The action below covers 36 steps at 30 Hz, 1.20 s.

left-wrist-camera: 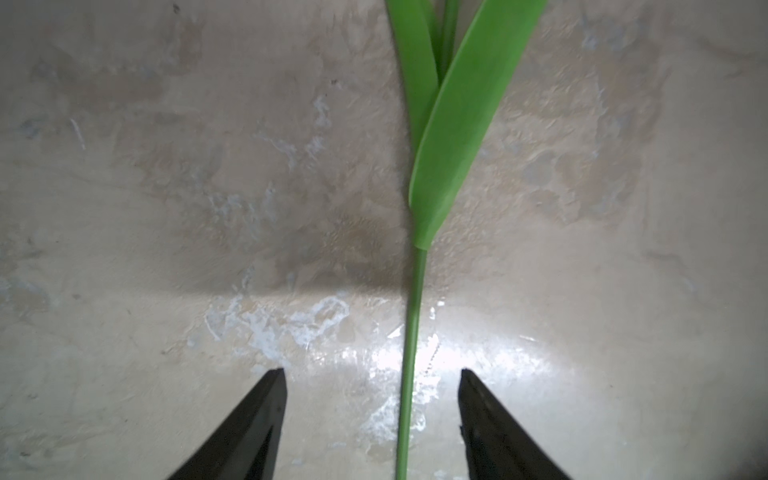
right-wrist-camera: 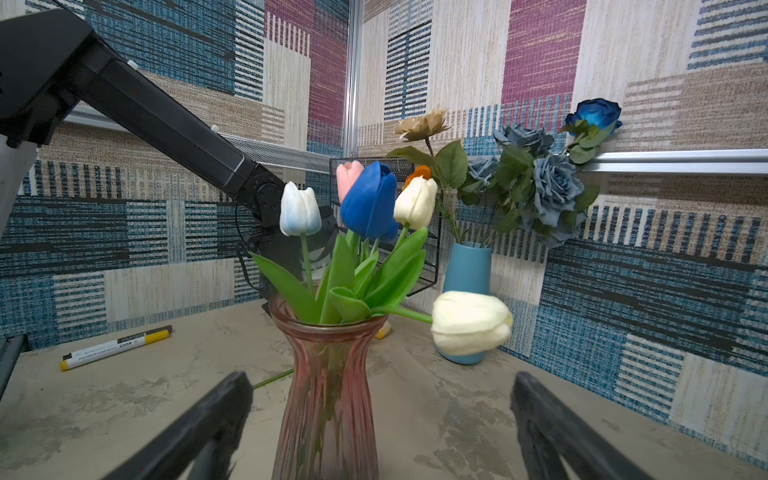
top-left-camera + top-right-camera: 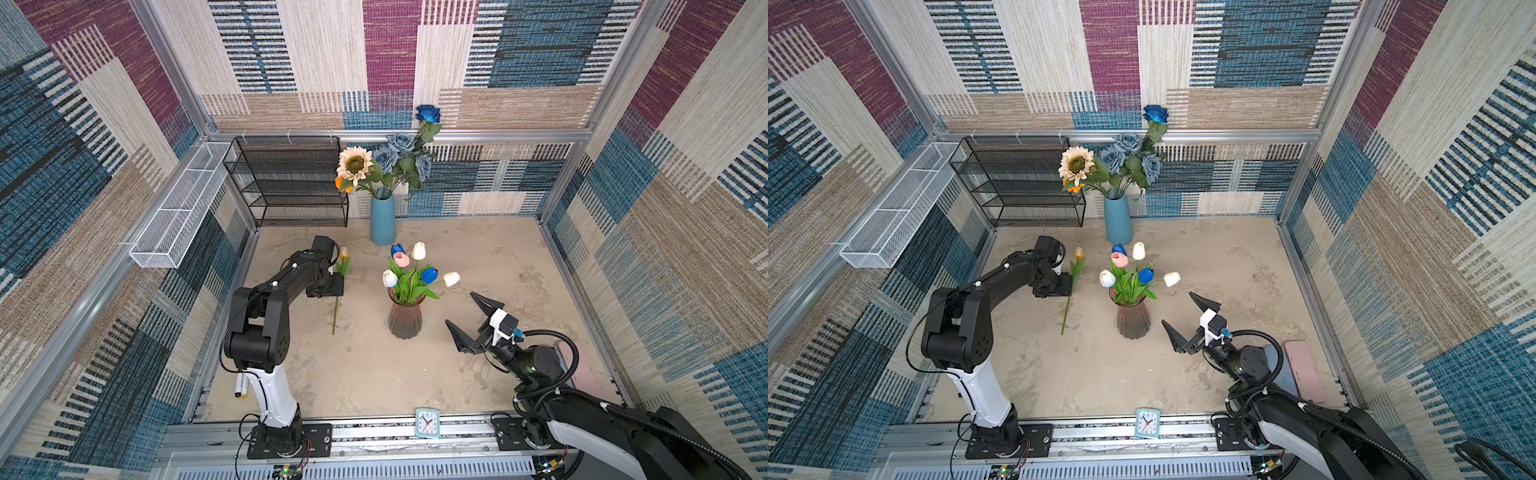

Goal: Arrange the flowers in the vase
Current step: 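Move the left gripper back to the yellow tulip and grasp its stem, then lift the yellow tulip with the left gripper and carry it over the pink vase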

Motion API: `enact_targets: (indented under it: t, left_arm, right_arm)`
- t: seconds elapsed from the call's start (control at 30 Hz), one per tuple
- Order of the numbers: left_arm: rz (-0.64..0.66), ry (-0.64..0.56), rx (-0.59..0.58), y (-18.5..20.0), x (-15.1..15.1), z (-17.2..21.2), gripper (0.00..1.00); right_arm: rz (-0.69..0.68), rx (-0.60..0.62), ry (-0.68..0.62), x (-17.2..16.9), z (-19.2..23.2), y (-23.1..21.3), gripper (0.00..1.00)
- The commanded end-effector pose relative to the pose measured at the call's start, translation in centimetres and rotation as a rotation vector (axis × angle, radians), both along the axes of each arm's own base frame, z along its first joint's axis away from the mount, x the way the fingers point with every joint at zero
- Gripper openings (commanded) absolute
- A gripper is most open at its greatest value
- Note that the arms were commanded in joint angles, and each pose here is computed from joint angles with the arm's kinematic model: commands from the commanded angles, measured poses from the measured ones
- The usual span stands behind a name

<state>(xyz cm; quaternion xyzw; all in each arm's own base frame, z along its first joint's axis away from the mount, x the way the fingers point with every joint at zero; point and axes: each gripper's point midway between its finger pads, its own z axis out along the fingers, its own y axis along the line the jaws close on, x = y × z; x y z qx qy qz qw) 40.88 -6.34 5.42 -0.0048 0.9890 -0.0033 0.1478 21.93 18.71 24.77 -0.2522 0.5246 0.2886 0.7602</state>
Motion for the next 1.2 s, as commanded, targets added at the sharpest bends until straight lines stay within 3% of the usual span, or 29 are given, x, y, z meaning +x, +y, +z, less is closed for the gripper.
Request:
enact_targets:
  t: [0.0,0.33,0.53,0.7,0.9,1.03,1.17]
  left_arm:
    - [-0.031,0.033,0.012,-0.1,-0.1,-0.4,0.65]
    - [-0.038,0.098,0.011,-0.5,0.1,-3.0,0.5]
    - [-0.038,0.12,0.038,-0.5,0.3,-4.1,0.24]
    - [-0.024,0.111,0.053,-0.2,0.1,-3.7,0.08]
    - [-0.005,0.041,0.041,0.0,0.1,-1.8,0.0]
    - [-0.004,-0.036,-0.012,-0.6,0.3,0.6,0.0]
    - [-0.03,-0.212,-0.206,-3.6,0.7,6.4,0.0]
  right_arm:
    - [-0.002,0.001,-0.016,-0.1,0.4,-0.1,1.0]
    - [-0.006,-0.005,-0.012,0.0,0.2,0.0,1.0]
    - [-0.011,-0.005,-0.015,0.0,0.2,-0.1,1.0]
    - [-0.008,-0.004,-0.015,0.0,0.2,-0.1,1.0]
    - [-0.005,0.0,-0.015,-0.1,0.3,-0.1,1.0]
    - [-0.008,0.0,-0.019,-0.1,0.4,-0.1,1.0]
    - [-0.01,0.007,-0.025,-0.2,0.7,-0.3,1.0]
